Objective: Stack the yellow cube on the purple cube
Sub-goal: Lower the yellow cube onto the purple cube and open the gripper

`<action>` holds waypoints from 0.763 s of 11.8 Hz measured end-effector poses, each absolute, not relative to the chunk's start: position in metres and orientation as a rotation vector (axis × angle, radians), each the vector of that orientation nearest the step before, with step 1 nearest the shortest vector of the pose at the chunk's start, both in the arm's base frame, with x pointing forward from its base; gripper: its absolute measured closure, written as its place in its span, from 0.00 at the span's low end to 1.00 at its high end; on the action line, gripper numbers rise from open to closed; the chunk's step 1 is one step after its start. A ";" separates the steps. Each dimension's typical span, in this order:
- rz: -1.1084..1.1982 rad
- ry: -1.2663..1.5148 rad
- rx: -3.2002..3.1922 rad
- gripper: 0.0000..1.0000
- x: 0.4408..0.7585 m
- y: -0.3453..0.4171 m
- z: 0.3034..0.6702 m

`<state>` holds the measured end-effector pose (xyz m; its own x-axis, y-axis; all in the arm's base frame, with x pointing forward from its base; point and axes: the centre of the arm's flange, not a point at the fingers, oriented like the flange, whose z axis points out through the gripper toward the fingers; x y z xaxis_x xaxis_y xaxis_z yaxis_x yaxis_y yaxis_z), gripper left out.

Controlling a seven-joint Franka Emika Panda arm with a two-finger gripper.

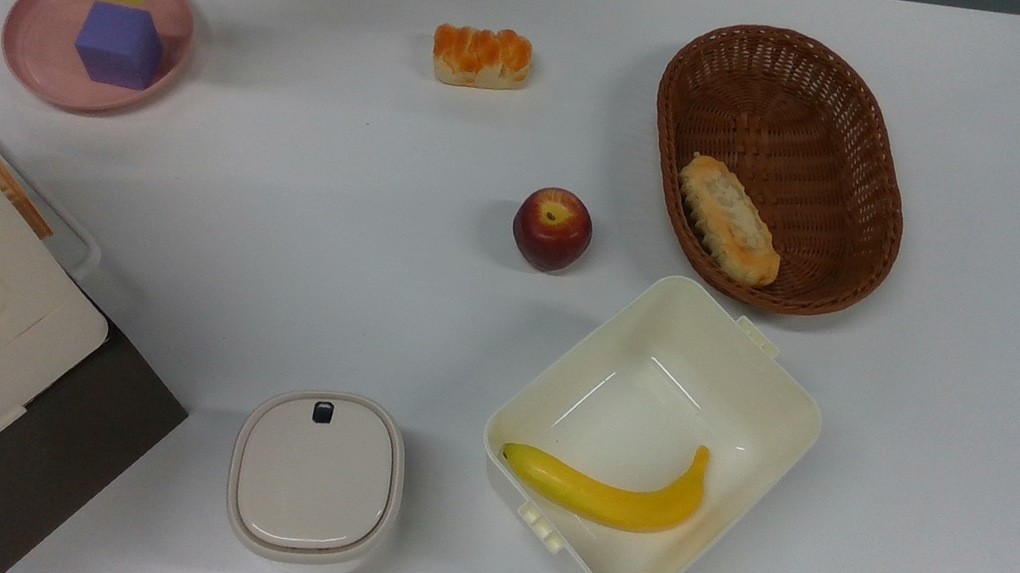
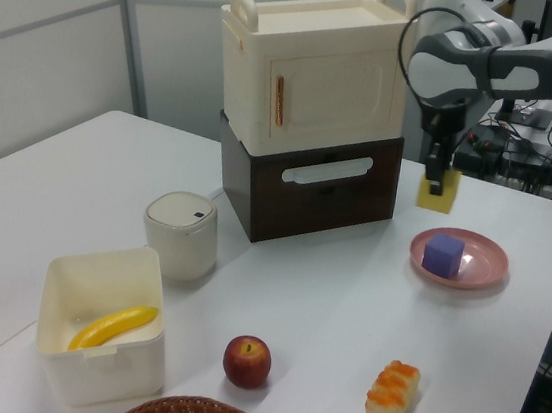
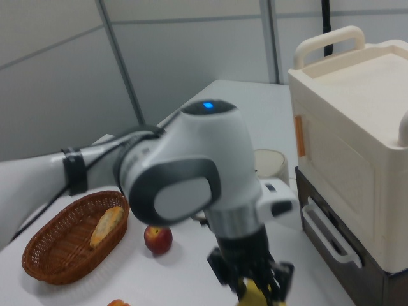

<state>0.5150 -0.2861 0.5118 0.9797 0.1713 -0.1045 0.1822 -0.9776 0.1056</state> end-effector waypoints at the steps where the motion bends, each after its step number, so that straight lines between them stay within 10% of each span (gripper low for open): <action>1: -0.175 0.263 3.023 0.47 0.507 -0.302 0.501; 9: -0.318 0.299 3.060 0.47 0.511 -0.340 0.414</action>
<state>0.5110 -0.3399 0.4143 0.9601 0.1862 -0.2087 0.1966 -0.9800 0.0300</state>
